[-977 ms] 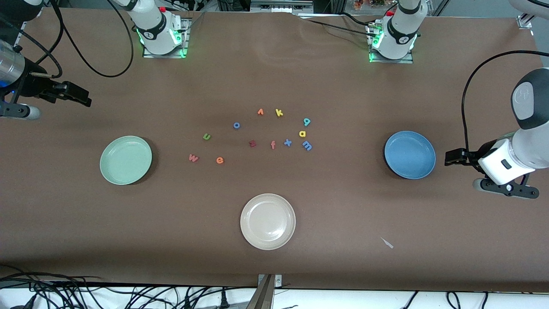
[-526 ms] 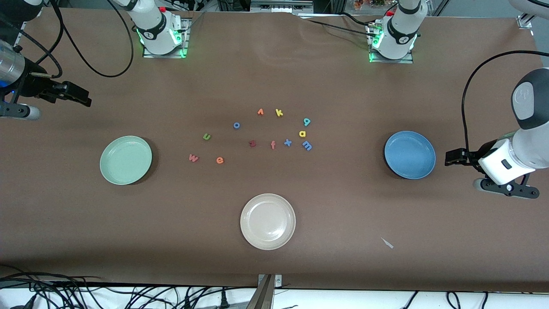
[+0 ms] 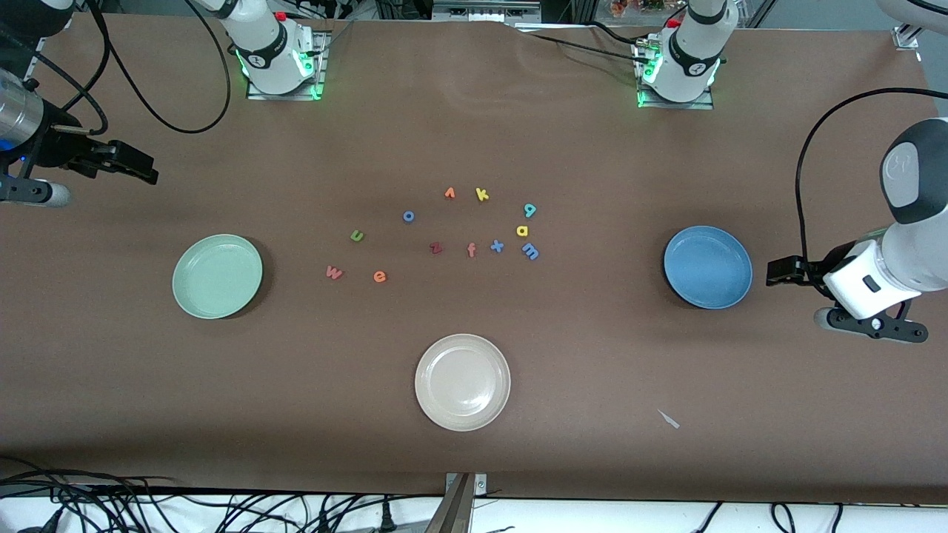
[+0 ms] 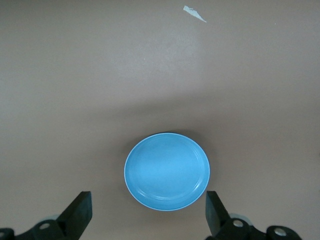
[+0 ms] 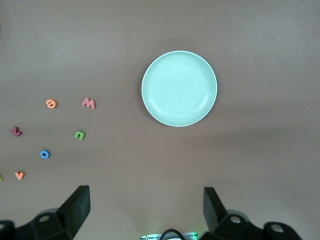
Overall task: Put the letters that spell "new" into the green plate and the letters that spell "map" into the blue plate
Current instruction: 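Lower the right gripper onto pink M while the left gripper nears teal d, then grasp pink M with the right gripper while the left gripper grasps teal d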
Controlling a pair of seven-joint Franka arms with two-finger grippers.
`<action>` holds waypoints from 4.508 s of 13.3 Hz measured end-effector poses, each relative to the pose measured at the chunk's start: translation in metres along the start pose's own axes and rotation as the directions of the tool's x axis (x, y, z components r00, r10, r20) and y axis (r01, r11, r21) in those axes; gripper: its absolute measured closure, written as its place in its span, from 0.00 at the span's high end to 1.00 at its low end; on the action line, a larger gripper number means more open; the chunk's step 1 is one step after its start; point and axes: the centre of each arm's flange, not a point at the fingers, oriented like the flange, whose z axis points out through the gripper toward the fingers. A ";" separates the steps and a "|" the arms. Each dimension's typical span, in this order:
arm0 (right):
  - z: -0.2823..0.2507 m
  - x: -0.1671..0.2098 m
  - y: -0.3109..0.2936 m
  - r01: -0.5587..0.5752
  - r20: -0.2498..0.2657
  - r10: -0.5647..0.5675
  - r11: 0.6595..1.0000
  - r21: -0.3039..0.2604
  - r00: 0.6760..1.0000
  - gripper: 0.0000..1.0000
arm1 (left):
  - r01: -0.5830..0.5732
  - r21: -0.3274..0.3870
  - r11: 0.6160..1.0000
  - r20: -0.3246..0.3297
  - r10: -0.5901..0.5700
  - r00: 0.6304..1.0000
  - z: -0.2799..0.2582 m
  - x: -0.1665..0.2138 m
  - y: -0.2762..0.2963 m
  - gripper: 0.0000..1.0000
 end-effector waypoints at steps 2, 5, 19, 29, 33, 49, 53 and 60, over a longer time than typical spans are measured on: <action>0.014 0.007 -0.019 0.029 0.014 -0.029 1.000 -0.008 0.999 1.00 | -0.001 -0.002 1.000 0.011 0.001 1.000 0.006 0.001 0.001 1.00; 0.050 0.027 -0.063 0.092 0.026 -0.092 0.995 -0.024 0.995 1.00 | -0.003 -0.003 1.000 0.020 0.003 1.000 0.012 0.003 0.002 1.00; 0.272 0.047 -0.192 0.253 0.002 -0.253 0.966 -0.055 0.967 1.00 | 0.357 -0.113 0.927 0.199 -0.331 0.922 0.169 -0.024 0.277 1.00; 0.357 0.029 -0.174 0.843 -0.034 -0.848 0.530 -0.093 0.529 1.00 | 0.577 -0.122 0.808 0.195 -0.550 0.812 0.287 -0.131 0.385 1.00; 0.378 0.036 -0.175 0.901 -0.047 -0.909 0.416 -0.123 0.414 1.00 | 0.596 -0.117 0.794 0.190 -0.571 0.798 0.294 -0.148 0.410 0.90; 0.391 0.051 -0.198 0.940 -0.057 -0.951 0.309 -0.145 0.303 0.33 | 0.598 -0.117 0.793 0.194 -0.572 0.797 0.331 -0.149 0.405 0.65; 0.391 0.051 -0.199 0.940 -0.057 -0.951 0.308 -0.144 0.303 0.28 | 0.593 -0.122 0.796 0.186 -0.568 0.802 0.328 -0.147 0.406 0.47; 0.364 0.064 -0.191 0.929 0.001 -0.930 0.368 -0.033 0.368 0.28 | 0.590 -0.131 0.797 0.180 -0.566 0.804 0.324 -0.145 0.408 0.25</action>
